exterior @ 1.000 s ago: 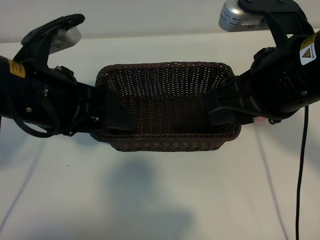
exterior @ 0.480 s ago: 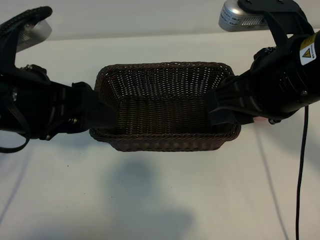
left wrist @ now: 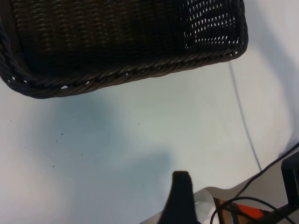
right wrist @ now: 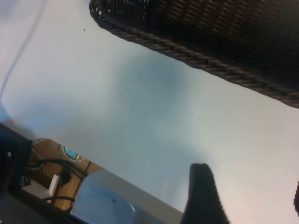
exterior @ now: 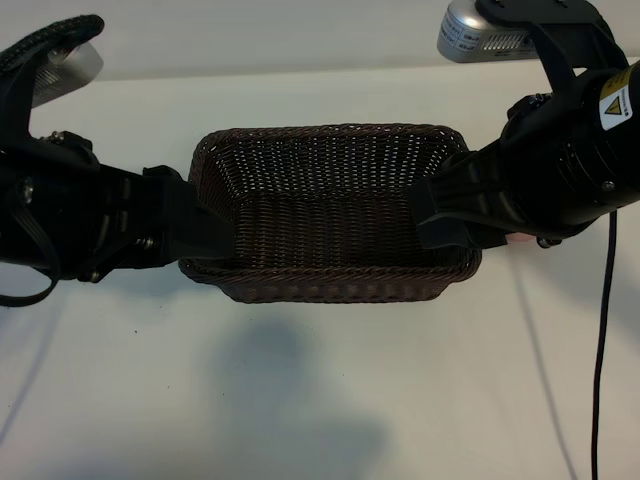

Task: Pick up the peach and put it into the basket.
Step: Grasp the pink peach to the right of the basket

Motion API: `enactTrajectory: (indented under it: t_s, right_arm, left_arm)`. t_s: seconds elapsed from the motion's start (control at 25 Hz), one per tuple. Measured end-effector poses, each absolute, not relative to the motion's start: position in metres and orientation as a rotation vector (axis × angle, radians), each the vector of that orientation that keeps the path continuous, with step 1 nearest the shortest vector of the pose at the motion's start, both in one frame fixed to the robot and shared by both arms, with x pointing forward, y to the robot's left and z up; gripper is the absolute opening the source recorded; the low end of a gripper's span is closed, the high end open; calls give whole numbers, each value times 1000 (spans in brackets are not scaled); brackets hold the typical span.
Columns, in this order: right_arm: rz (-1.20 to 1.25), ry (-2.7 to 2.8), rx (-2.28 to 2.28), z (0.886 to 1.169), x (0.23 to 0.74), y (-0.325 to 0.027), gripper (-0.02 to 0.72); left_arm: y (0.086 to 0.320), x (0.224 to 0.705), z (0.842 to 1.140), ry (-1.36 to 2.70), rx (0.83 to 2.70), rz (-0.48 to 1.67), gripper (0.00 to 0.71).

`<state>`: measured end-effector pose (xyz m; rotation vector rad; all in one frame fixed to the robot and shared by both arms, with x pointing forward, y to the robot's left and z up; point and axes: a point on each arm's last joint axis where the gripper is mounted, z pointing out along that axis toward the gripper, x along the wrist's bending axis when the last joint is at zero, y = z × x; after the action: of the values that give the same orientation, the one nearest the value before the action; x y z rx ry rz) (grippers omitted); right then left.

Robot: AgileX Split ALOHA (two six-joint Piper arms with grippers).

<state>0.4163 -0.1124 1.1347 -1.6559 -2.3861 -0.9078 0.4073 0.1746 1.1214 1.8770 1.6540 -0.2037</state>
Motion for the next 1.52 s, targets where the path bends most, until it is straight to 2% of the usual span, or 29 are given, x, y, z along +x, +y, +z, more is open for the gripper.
enactTrajectory:
  t_s: [0.64,0.96,1.52]
  right_arm:
    - [-908,-2386,-1656,1135,416,-112,465]
    - [-908,-2386,-1656,1135,416,-112,465]
    - [-908,-2386,-1656,1135,416,-112,465]
  left_arm:
    - [172,410,1123,1640,1835,-197,587]
    - [165,418,1115,1645,1837,-249,587]
    - [165,416,1110,1659,1857,-274,587]
